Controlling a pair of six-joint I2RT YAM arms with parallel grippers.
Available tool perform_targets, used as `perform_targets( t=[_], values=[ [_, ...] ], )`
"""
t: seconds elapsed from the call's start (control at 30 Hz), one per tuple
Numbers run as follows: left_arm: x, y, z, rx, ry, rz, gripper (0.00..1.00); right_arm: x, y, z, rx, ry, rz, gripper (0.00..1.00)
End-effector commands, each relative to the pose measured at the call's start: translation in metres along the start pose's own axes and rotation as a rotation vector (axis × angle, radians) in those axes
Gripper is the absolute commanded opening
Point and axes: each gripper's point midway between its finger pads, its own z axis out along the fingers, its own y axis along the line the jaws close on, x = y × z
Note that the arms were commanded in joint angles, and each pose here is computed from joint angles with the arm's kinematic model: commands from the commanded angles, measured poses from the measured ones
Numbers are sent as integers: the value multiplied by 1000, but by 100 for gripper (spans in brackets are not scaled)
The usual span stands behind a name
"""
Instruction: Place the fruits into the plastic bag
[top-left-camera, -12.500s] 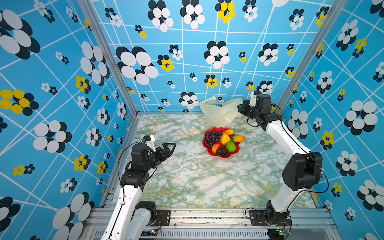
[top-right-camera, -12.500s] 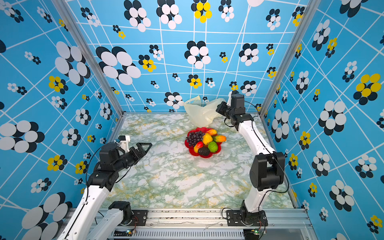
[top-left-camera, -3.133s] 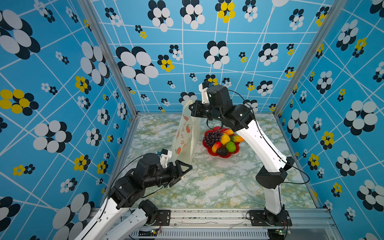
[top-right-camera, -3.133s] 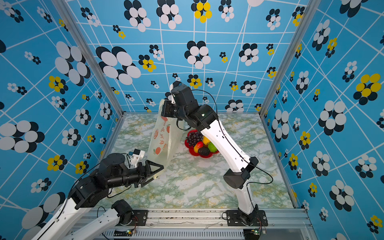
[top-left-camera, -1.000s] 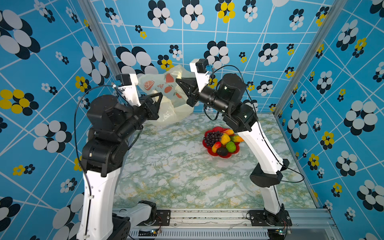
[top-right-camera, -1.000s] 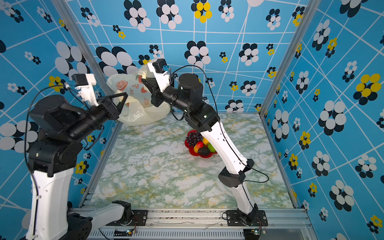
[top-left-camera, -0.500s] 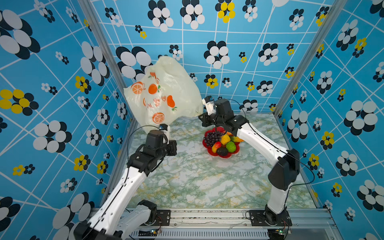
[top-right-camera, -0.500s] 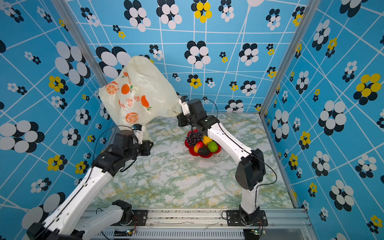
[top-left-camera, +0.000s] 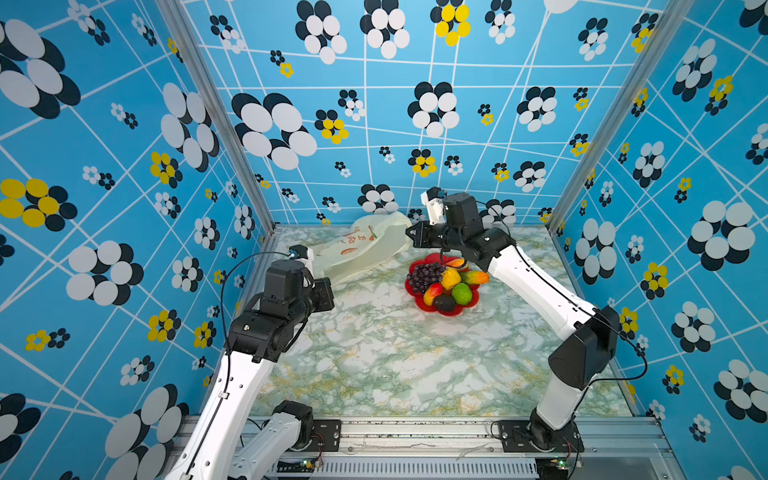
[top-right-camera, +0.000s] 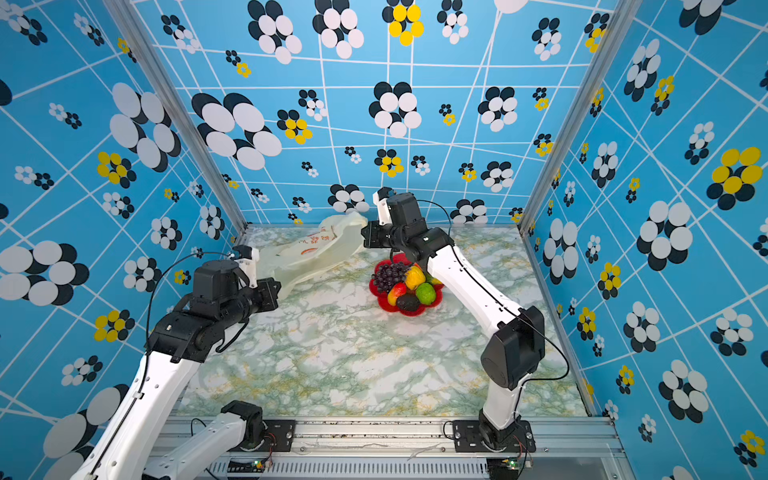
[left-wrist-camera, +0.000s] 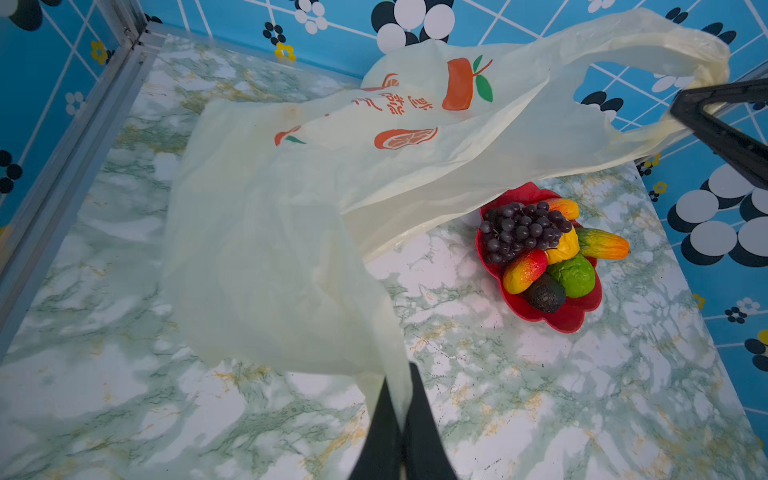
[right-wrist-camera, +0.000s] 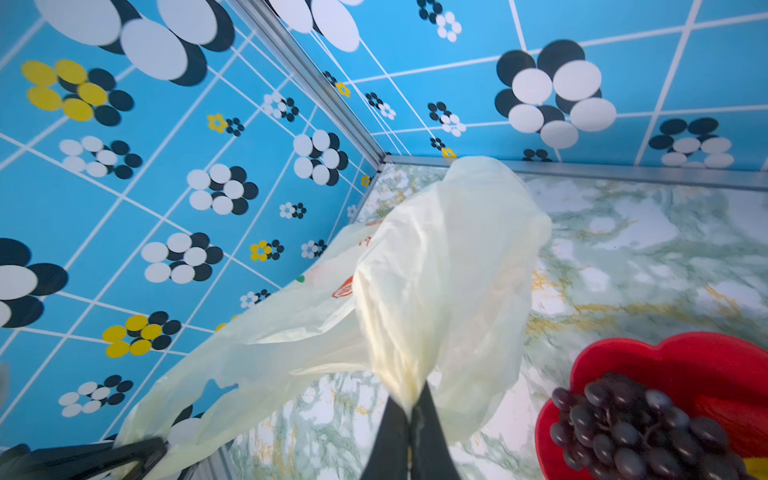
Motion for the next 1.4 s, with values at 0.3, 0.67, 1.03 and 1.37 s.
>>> perform_targets(
  t=[0.3,0.67,1.03,1.37],
  values=[
    [-182,-125,-179,407,-624,201,0,-167,195,-162,-417,-586,-366,0],
    [-42,-129,-102,525,-260,244,0,-7,30,-115,79,-270,-221,0],
    [62,-34,14,117,53,57,0,65,-53,-44,158,71,93,0],
    [60,-25,26,145,98,-22,0,83,-61,5,119,173,138,0]
  ],
)
